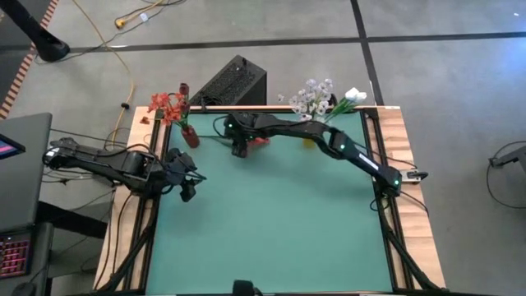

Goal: Sort flowers into vase by color
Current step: Put the red flowers into the red vase

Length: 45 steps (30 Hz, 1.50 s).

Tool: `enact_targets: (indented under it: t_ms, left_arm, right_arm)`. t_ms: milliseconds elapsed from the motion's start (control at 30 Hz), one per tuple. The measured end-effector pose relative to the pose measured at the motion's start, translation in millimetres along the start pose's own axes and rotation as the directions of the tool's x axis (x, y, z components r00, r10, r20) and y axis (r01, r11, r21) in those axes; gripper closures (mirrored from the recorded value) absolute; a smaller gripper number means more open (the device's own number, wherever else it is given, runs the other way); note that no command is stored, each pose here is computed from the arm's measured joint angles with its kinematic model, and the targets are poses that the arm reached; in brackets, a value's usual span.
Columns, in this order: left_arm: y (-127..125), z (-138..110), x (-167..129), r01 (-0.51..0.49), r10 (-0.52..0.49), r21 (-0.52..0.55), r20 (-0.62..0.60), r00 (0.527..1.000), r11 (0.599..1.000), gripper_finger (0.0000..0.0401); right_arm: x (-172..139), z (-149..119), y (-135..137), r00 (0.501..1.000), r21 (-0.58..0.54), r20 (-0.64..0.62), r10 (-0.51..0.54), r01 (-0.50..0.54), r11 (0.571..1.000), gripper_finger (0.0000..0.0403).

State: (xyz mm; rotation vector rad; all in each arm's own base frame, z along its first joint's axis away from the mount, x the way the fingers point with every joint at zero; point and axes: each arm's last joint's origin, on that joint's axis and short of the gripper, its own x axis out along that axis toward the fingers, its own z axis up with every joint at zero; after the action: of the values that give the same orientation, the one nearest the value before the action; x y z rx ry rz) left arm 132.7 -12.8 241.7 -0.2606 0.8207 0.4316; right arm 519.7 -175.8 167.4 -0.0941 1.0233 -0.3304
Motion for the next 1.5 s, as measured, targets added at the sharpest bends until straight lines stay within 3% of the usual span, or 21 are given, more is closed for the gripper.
enact_targets:
  t_ms: [167,400,467,567,667,767,867,933,1000,1267,1500]
  left_arm:
    - [0,0,0,0.001,-0.001,0.006,0.000,1.000,1.000,0.0173]
    - [0,0,0,0.001,-0.001,0.006,-0.001,1.000,1.000,0.0173]
    - [0,0,0,0.000,0.000,0.012,0.000,1.000,1.000,0.0173]
    - [0,0,0,-0.001,0.001,0.018,0.000,1.000,1.000,0.0173]
    - [0,0,0,-0.006,0.006,0.022,0.004,1.000,1.000,0.0173]
    - [0,0,0,-0.009,0.009,0.027,0.006,1.000,1.000,0.0173]
    - [0,0,0,-0.012,0.011,0.037,0.009,1.000,0.999,0.0173]
    - [1,0,0,-0.016,0.016,0.039,0.012,1.000,0.999,0.0173]
    - [1,0,0,-0.016,0.015,0.049,0.011,1.000,0.999,0.0173]
    - [-1,1,0,0.011,-0.011,0.081,0.006,1.000,0.997,0.0173]
    - [-4,5,0,0.040,-0.045,0.103,0.043,0.998,0.994,0.0173]
  right_arm:
    - [10,-9,-4,0.998,-0.108,-0.051,0.042,-0.048,0.993,0.0206]
    - [8,-3,-8,1.000,-0.220,0.001,0.012,-0.012,0.975,0.0372]
    - [4,1,-10,0.999,-0.267,0.032,0.001,0.007,0.964,0.0384]
    - [-8,10,-7,0.997,-0.316,0.082,-0.011,0.037,0.948,0.0371]
    - [-24,18,-3,0.991,-0.372,0.105,-0.081,0.114,0.921,0.0370]
    - [-46,26,0,0.966,-0.469,0.095,-0.242,0.258,0.845,0.0383]
    - [-71,31,6,0.890,-0.600,0.063,-0.451,0.395,0.696,0.0385]
    - [-84,32,14,0.821,-0.682,0.036,-0.570,0.437,0.586,0.0385]
    - [-97,31,24,0.775,-0.742,0.010,-0.632,0.430,0.515,0.0385]
    - [-128,17,95,0.811,-0.845,-0.030,-0.584,0.291,0.448,0.0385]
    - [-156,11,181,0.861,-0.868,0.087,-0.500,0.312,0.385,0.0385]
